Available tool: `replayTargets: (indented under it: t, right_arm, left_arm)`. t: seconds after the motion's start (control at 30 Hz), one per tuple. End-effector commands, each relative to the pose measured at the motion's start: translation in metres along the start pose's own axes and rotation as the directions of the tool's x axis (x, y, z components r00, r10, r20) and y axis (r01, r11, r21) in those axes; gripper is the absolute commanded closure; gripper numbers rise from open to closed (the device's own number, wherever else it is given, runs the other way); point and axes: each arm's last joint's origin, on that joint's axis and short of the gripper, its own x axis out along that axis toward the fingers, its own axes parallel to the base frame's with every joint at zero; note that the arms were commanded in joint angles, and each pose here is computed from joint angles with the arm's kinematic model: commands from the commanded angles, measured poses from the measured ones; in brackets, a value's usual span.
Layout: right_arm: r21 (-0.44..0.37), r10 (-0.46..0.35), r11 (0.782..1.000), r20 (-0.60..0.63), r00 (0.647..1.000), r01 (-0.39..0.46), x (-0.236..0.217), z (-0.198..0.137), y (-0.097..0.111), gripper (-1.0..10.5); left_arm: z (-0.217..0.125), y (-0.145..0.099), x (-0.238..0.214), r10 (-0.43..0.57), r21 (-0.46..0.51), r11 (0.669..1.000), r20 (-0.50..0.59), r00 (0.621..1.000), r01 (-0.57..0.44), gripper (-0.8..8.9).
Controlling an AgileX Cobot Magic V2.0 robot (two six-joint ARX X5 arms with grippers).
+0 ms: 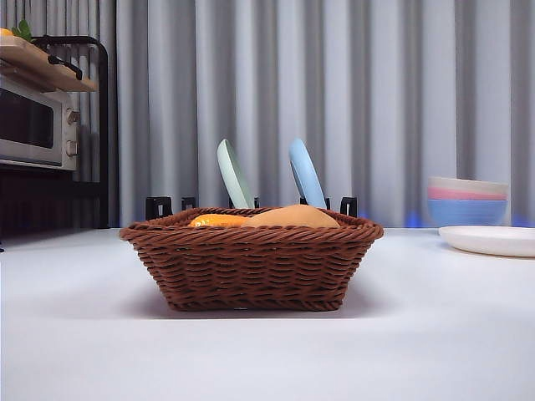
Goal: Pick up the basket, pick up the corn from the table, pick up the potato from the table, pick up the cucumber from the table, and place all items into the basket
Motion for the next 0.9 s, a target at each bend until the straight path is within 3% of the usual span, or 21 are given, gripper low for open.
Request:
replayTargets:
  t: [0.03,0.9]
  right_arm:
    - [0.020,-0.002,1.000,-0.026,1.000,0.003,0.0016,-0.0052,-0.0004,9.5]
    - [0.021,-0.002,1.000,-0.032,0.999,0.003,0.0019,-0.0055,-0.0005,9.5]
  left_arm:
    - [-0.0044,0.0002,0.0014,-0.002,-0.009,1.000,-0.010,1.000,0.002,8.14]
    - [-0.0044,0.0002,0.0014,-0.002,-0.009,1.000,-0.010,1.000,0.002,8.14]
